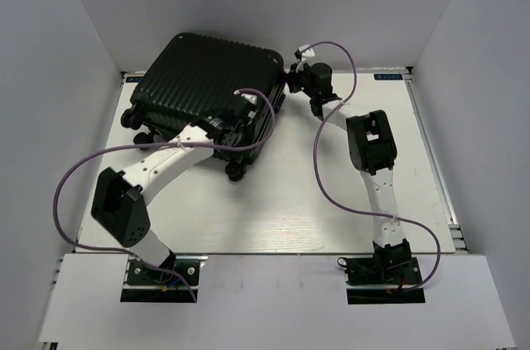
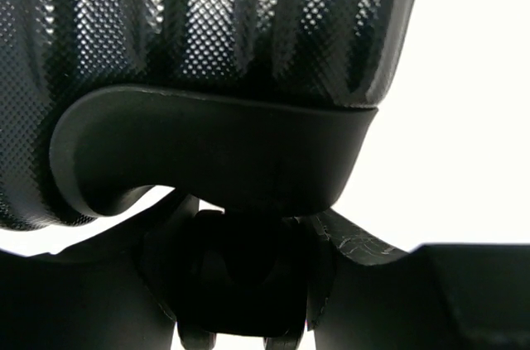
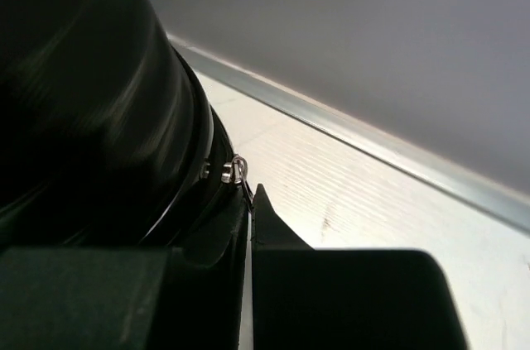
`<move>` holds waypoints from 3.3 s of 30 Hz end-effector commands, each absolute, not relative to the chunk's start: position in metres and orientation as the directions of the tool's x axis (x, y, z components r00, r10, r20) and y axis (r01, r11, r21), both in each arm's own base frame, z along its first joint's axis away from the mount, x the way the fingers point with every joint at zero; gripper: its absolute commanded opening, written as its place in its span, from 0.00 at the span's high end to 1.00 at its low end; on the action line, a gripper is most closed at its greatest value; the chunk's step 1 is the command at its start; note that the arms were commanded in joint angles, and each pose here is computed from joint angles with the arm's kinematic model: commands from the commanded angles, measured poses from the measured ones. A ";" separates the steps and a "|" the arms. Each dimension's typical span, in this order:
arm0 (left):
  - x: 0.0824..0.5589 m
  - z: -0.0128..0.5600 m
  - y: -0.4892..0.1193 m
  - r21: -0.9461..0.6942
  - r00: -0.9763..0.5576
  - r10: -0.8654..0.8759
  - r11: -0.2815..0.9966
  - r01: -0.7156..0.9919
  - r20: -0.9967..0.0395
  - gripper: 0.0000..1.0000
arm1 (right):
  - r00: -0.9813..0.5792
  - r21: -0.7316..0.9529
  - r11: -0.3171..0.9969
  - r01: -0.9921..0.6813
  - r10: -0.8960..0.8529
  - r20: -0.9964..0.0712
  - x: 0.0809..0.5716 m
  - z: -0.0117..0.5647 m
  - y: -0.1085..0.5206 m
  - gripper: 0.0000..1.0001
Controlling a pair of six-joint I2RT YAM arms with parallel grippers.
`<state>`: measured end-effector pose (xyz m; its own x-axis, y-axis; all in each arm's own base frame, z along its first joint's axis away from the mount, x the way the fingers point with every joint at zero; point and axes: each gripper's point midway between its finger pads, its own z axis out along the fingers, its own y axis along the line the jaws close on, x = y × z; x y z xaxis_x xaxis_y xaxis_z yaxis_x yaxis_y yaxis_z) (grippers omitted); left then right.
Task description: Pack the luggage
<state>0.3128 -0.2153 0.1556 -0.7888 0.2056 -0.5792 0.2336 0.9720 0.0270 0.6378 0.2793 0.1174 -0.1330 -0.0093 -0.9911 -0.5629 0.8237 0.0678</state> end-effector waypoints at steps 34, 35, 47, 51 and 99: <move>0.252 0.153 0.077 -0.178 -0.381 -0.816 0.492 -0.852 -0.434 0.63 | 0.045 -0.044 0.220 -0.974 -0.002 -0.999 0.497 0.138 0.377 1.00; 0.253 0.135 0.082 -0.154 -0.378 -0.841 0.463 -0.873 -0.388 0.65 | 0.042 -0.042 0.221 -0.974 -0.007 -0.999 0.496 0.136 0.378 1.00; 0.390 0.113 0.175 -0.083 -0.337 -0.805 0.427 -0.900 -0.488 0.57 | 0.079 -0.101 0.294 -0.951 -0.087 -0.993 0.504 0.121 0.376 1.00; 0.452 0.113 0.179 -0.132 -0.390 -0.765 0.519 -0.844 -0.512 0.47 | 0.100 -0.126 0.317 -0.940 -0.095 -0.990 0.511 0.123 0.372 1.00; 0.502 0.079 -0.212 -0.711 -0.838 0.026 0.515 0.478 -0.545 0.22 | 0.069 -0.274 0.688 -0.672 -0.311 -0.948 0.509 0.142 0.260 1.00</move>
<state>0.6074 -0.0275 0.0770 -0.6236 -0.1577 -0.7657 0.2552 0.8847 -0.3901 0.4895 0.2135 0.0893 -0.1950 -0.2250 -0.9546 -0.5882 0.8057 -0.0698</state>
